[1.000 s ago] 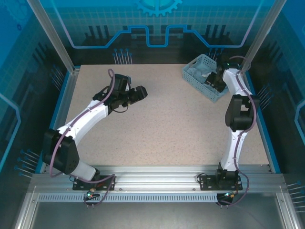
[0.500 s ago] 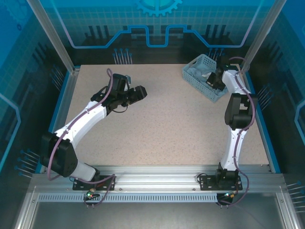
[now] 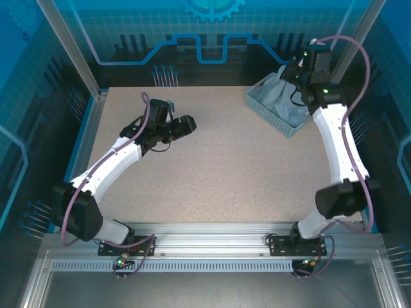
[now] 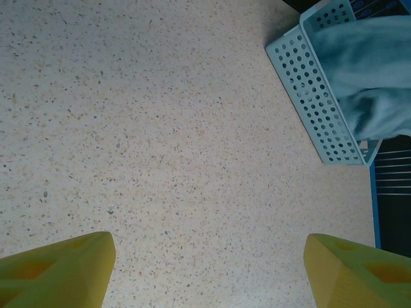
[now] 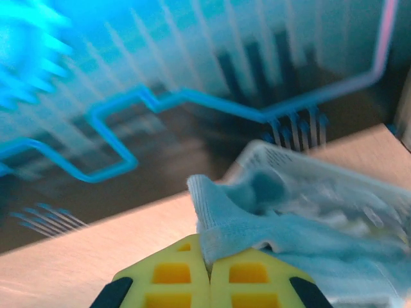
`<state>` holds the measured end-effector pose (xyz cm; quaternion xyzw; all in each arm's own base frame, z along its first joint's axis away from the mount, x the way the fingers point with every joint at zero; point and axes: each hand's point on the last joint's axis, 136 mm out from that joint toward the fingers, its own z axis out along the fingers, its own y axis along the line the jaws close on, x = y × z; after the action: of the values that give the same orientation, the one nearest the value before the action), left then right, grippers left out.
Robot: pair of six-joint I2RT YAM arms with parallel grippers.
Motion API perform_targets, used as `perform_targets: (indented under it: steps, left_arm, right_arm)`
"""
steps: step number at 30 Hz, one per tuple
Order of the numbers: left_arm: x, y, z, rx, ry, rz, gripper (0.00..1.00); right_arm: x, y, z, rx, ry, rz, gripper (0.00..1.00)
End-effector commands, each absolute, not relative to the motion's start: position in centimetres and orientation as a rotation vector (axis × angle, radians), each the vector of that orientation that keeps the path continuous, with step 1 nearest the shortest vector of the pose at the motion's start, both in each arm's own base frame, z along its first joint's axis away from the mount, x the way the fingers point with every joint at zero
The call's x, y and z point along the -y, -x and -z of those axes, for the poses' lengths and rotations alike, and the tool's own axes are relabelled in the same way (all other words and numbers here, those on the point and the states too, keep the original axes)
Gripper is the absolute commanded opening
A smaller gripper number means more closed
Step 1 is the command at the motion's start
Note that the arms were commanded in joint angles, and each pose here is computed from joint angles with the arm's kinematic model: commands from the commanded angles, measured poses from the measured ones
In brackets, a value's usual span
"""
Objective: Fold and stack the t-shirts
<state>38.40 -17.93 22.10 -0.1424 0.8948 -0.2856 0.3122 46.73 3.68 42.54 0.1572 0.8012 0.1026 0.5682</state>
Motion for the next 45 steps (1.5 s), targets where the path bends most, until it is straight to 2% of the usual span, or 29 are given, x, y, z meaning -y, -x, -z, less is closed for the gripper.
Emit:
perform_targets:
  steps: [1, 5, 10, 15, 21, 22, 24, 25, 27, 32, 36, 40, 45]
  left_arm:
    - [17.4, -39.0, -24.6, -2.304, 0.351, 0.712, 0.78]
    - [15.6, -39.0, -25.7, -2.281, 0.393, 0.601, 0.79]
    - [12.3, -38.4, -27.0, -2.234, 0.501, 0.476, 0.8]
    - [9.0, -36.8, -27.6, -2.204, 0.595, 0.363, 0.8]
    - [5.9, -33.4, -25.4, -2.231, 0.709, 0.28, 0.8]
    - [5.7, -32.8, -24.8, -2.247, 0.718, 0.274, 0.8]
    - [5.5, -31.8, -23.7, -2.281, 0.717, 0.267, 0.8]
    - [5.7, -31.4, -23.2, -2.302, 0.707, 0.275, 0.8]
    - [6.5, -30.8, -22.0, -2.351, 0.662, 0.322, 0.79]
    - [11.2, -29.0, -17.8, -2.526, 0.493, 0.536, 0.78]
    - [14.7, -28.0, -13.9, -2.66, 0.398, 0.594, 0.81]
    - [17.9, -29.2, -11.1, -2.725, 0.395, 0.626, 0.86]
    - [19.8, -31.8, -7.5, -2.783, 0.434, 0.58, 0.88]
  right_arm:
    - [-7.2, -44.7, -47.5, -1.771, -0.228, -0.301, 0.0]
    - [-13.8, -41.2, -50.6, -1.725, -0.051, -0.437, 0.0]
    - [-24.6, -37.4, -47.9, -1.804, 0.178, -0.646, 0.0]
    - [-34.8, -35.1, -39.0, -2.017, 0.348, -0.814, 0.0]
    - [-45.0, -31.3, -27.8, -2.281, 0.587, -1.02, 0.0]
    - [-46.2, -30.6, -26.7, -2.301, 0.632, -1.039, 0.05]
    - [-47.2, -30.2, -24.7, -2.352, 0.661, -1.009, 0.28]
    - [-47.2, -30.4, -24.3, -2.36, 0.648, -0.995, 0.39]
    - [-46.1, -31.2, -23.9, -2.369, 0.599, -0.943, 0.51]
    - [-37.5, -34.7, -24.0, -2.377, 0.32, -0.792, 0.6]
    - [-26.4, -37.4, -22.7, -2.41, 0.013, -0.641, 0.65]
    - [-14.5, -38.7, -21.7, -2.383, -0.311, -0.503, 0.67]
    - [-5.7, -40.7, -18.8, -2.365, -0.573, -0.469, 0.69]
